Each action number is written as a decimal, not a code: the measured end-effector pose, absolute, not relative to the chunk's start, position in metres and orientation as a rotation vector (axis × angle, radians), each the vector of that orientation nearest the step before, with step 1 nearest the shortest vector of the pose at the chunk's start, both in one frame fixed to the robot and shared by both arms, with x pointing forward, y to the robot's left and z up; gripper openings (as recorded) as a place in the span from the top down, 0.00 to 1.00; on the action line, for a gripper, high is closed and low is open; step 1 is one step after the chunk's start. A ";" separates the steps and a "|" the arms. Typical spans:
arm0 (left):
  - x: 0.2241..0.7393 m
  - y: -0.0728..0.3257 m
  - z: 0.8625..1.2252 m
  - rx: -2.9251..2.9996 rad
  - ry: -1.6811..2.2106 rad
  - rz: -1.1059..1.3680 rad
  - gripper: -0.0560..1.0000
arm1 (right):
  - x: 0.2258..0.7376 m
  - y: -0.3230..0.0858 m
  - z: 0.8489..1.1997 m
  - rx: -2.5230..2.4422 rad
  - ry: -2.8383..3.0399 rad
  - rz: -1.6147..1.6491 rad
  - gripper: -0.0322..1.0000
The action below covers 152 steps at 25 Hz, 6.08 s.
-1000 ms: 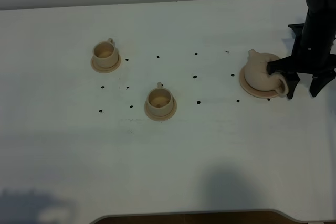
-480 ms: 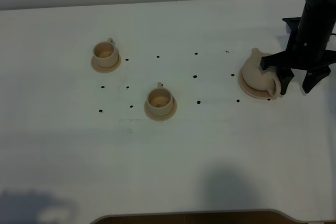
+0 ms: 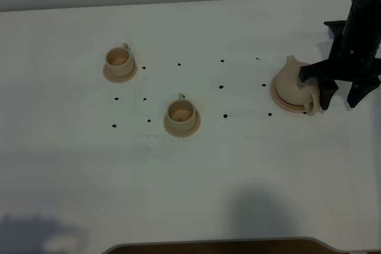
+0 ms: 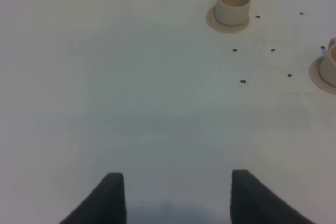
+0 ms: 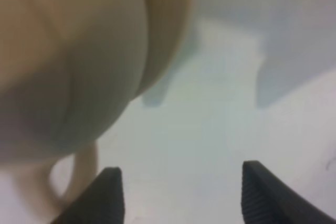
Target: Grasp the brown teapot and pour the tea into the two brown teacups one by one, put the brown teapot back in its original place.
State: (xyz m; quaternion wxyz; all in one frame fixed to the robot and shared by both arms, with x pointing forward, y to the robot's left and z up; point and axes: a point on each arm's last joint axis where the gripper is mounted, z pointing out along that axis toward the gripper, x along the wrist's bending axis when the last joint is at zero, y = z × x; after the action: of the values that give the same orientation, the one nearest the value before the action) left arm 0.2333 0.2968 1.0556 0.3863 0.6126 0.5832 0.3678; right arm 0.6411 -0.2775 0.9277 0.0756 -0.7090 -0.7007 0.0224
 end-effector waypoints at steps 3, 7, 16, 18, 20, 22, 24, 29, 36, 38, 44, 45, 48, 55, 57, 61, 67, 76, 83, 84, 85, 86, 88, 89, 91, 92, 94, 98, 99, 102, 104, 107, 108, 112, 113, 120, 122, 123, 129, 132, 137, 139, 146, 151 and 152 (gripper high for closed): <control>0.233 0.297 1.056 1.560 1.485 0.936 0.49 | 0.639 -0.277 0.949 -2.150 -2.127 0.005 0.48; 0.233 0.297 1.056 1.560 1.485 0.936 0.49 | 0.634 -0.268 0.978 -2.132 -2.193 -0.098 0.48; 0.233 0.297 1.056 1.560 1.485 0.936 0.49 | 0.630 -0.239 0.980 -2.006 -2.343 -0.070 0.48; 0.233 0.297 1.056 1.561 1.484 0.937 0.49 | 0.631 -0.240 0.974 -2.000 -2.345 -0.041 0.48; 0.233 0.297 1.056 1.561 1.484 0.937 0.49 | 0.633 -0.241 0.966 -1.996 -2.348 -0.017 0.48; 0.233 0.297 1.056 1.561 1.484 0.937 0.49 | 0.636 -0.241 0.959 -1.997 -2.352 -0.011 0.48; 0.233 0.297 1.056 1.561 1.484 0.937 0.49 | 0.639 -0.241 0.953 -2.001 -2.361 -0.012 0.48; 0.233 0.297 1.056 1.561 1.484 0.937 0.49 | 0.643 -0.242 0.944 -2.000 -2.381 -0.001 0.48; 0.233 0.297 1.056 1.561 1.484 0.937 0.49 | 0.644 -0.243 0.938 -1.978 -2.403 0.026 0.48; 0.233 0.297 1.056 1.561 1.484 0.937 0.49 | 0.644 -0.243 0.935 -1.945 -2.425 0.034 0.48; 0.233 0.297 1.056 1.561 1.484 0.937 0.49 | 0.645 -0.243 0.932 -1.887 -2.467 0.033 0.48; 0.233 0.297 1.056 1.561 1.484 0.937 0.49 | 0.645 -0.243 0.932 -1.878 -2.475 0.032 0.48; 0.233 0.297 1.056 1.561 1.484 0.937 0.49 | 0.645 -0.243 0.932 -1.846 -2.503 0.026 0.48; 0.233 0.297 1.056 1.561 1.484 0.937 0.49 | 0.646 -0.241 0.931 -1.779 -2.546 -0.005 0.48; 0.233 0.297 1.056 1.561 1.484 0.937 0.49 | 0.646 -0.241 0.931 -1.769 -2.550 -0.012 0.48; 0.233 0.297 1.056 1.561 1.484 0.937 0.49 | 0.646 -0.240 0.931 -1.761 -2.548 -0.030 0.52; 0.233 0.297 1.056 1.561 1.484 0.937 0.49 | 0.646 -0.239 0.931 -1.760 -2.537 -0.041 0.62; 0.233 0.297 1.056 1.560 1.485 0.936 0.49 | 0.645 -0.238 0.929 -1.756 -2.527 -0.031 0.75; 0.233 0.297 1.056 1.560 1.484 0.937 0.49 | 0.645 -0.238 0.929 -1.741 -2.524 -0.042 0.85; 0.233 0.297 1.056 1.560 1.484 0.937 0.49 | 0.645 -0.238 0.929 -1.737 -2.527 -0.042 0.85; 0.233 0.297 1.056 1.560 1.484 0.937 0.49 | 0.645 -0.238 0.929 -1.737 -2.526 -0.043 0.85; 0.233 0.297 1.056 1.560 1.484 0.937 0.49 | 0.645 -0.237 0.929 -1.735 -2.525 -0.044 0.85; 0.233 0.297 1.056 1.560 1.484 0.937 0.49 | 0.645 -0.237 0.929 -1.735 -2.523 -0.047 0.85; 0.233 0.297 1.056 1.560 1.484 0.937 0.49 | 0.645 -0.237 0.929 -1.734 -2.522 -0.049 0.85; 0.233 0.297 1.056 1.560 1.484 0.937 0.49 | 0.645 -0.237 0.929 -1.735 -2.519 -0.053 0.85; 0.233 0.297 1.056 1.560 1.484 0.937 0.49 | 0.645 -0.237 0.929 -1.734 -2.517 -0.056 0.85; 0.233 0.297 1.056 1.560 1.484 0.937 0.49 | 0.645 -0.236 0.929 -1.734 -2.515 -0.060 0.85; 0.233 0.297 1.056 1.560 1.484 0.937 0.49 | 0.646 -0.235 0.934 -1.746 -2.520 -0.108 0.85; 0.233 0.297 1.056 1.560 1.484 0.937 0.49 | 0.646 -0.234 0.936 -1.750 -2.522 -0.127 0.85; 0.233 0.297 1.056 1.560 1.484 0.937 0.49 | 0.646 -0.233 0.941 -1.750 -2.525 -0.157 0.85; 0.233 0.297 1.056 1.560 1.484 0.937 0.49 | 0.646 -0.233 0.942 -1.752 -2.524 -0.161 0.85; 0.233 0.297 1.056 1.560 1.484 0.937 0.49 | 0.646 -0.233 0.942 -1.752 -2.525 -0.162 0.85; 0.233 0.297 1.056 1.560 1.484 0.937 0.49 | 0.646 -0.233 0.942 -1.753 -2.527 -0.165 0.85; 0.233 0.297 1.056 1.560 1.484 0.937 0.49 | 0.647 -0.231 0.950 -1.755 -2.557 -0.211 0.85; 0.233 0.297 1.056 1.560 1.484 0.937 0.49 | 0.647 -0.229 0.954 -1.753 -2.572 -0.229 0.85; 0.233 0.297 1.056 1.560 1.484 0.937 0.49 | 0.653 -0.193 0.979 -1.669 -2.734 -0.354 0.85; 0.233 0.297 1.056 1.560 1.484 0.937 0.49 | 0.658 -0.179 0.985 -1.629 -2.781 -0.389 0.85; 0.233 0.297 1.056 1.560 1.484 0.937 0.49 | 0.660 -0.172 0.986 -1.607 -2.802 -0.400 0.85; 0.233 0.297 1.056 1.560 1.484 0.937 0.49 | 0.679 -0.124 0.988 -1.461 -2.934 -0.429 0.86; 0.233 0.297 1.056 1.560 1.484 0.937 0.49 | 0.688 -0.097 0.980 -1.385 -2.984 -0.429 0.86; 0.233 0.297 1.056 1.560 1.484 0.937 0.49 | 0.698 -0.063 0.966 -1.285 -3.071 -0.431 0.86; 0.233 0.297 1.056 1.560 1.484 0.937 0.49 | 0.701 -0.051 0.959 -1.248 -3.111 -0.433 0.86; 0.233 0.297 1.056 1.560 1.484 0.937 0.49 | 0.707 -0.018 0.937 -1.141 -3.251 -0.423 0.86; 0.233 0.297 1.056 1.560 1.484 0.937 0.49 | 0.708 -0.006 0.932 -1.078 -3.343 -0.421 0.86; 0.233 0.297 1.056 1.560 1.484 0.937 0.49 | 0.707 -0.004 0.931 -1.058 -3.371 -0.411 0.86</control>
State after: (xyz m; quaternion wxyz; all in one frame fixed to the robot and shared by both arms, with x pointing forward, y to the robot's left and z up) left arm 0.2333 0.2968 1.0556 0.3862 0.6129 0.5830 0.3680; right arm 0.7073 -0.0040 0.9312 -0.2064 -0.2910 -0.9273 -0.1131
